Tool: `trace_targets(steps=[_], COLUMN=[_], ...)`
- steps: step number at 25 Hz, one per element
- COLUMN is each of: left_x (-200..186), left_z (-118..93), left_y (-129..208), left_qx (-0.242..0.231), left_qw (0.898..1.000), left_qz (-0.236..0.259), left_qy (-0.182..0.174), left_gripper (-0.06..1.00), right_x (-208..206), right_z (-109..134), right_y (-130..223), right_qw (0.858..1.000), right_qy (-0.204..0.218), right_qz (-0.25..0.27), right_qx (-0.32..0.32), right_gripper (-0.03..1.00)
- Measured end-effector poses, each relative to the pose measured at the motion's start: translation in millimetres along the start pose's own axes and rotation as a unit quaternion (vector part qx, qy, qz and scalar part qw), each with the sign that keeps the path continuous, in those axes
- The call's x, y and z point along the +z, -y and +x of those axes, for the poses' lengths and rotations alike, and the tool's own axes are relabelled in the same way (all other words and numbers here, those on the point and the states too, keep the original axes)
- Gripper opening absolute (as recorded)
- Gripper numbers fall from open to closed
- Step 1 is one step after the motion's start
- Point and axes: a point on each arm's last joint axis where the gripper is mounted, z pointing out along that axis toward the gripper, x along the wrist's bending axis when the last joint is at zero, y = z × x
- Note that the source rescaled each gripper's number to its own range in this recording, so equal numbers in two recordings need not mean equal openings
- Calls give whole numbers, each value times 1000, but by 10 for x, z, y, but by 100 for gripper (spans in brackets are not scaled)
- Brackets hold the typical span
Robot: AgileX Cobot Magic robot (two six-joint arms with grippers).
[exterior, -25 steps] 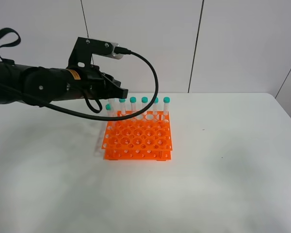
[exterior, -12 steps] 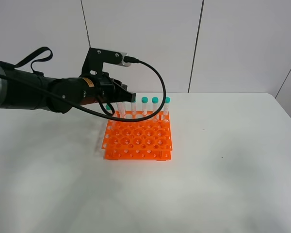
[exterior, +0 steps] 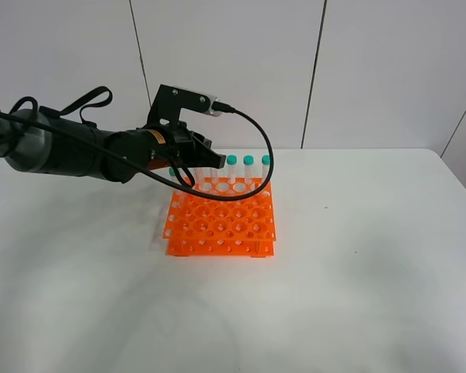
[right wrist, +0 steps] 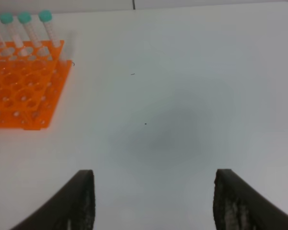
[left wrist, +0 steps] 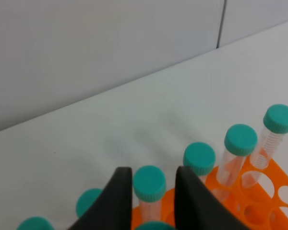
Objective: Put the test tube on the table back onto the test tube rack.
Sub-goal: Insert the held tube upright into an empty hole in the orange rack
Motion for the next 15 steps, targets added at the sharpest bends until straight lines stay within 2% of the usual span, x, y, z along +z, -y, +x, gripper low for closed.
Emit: trace_targets(steps=[5,15], left_x=[52,56], left_z=[1,108], left_y=[37,47], left_qx=[18,13], left_qw=[1000,1000], left_qz=[8,16], left_qy=[0,-10], left_gripper=[1,1], right_x=[0,0], right_z=[0,0], right_y=[0,0], right_qw=[1000,1000], right_qy=[0,0], right_qz=[0,0], right_qx=[0,0], right_gripper=[65,65])
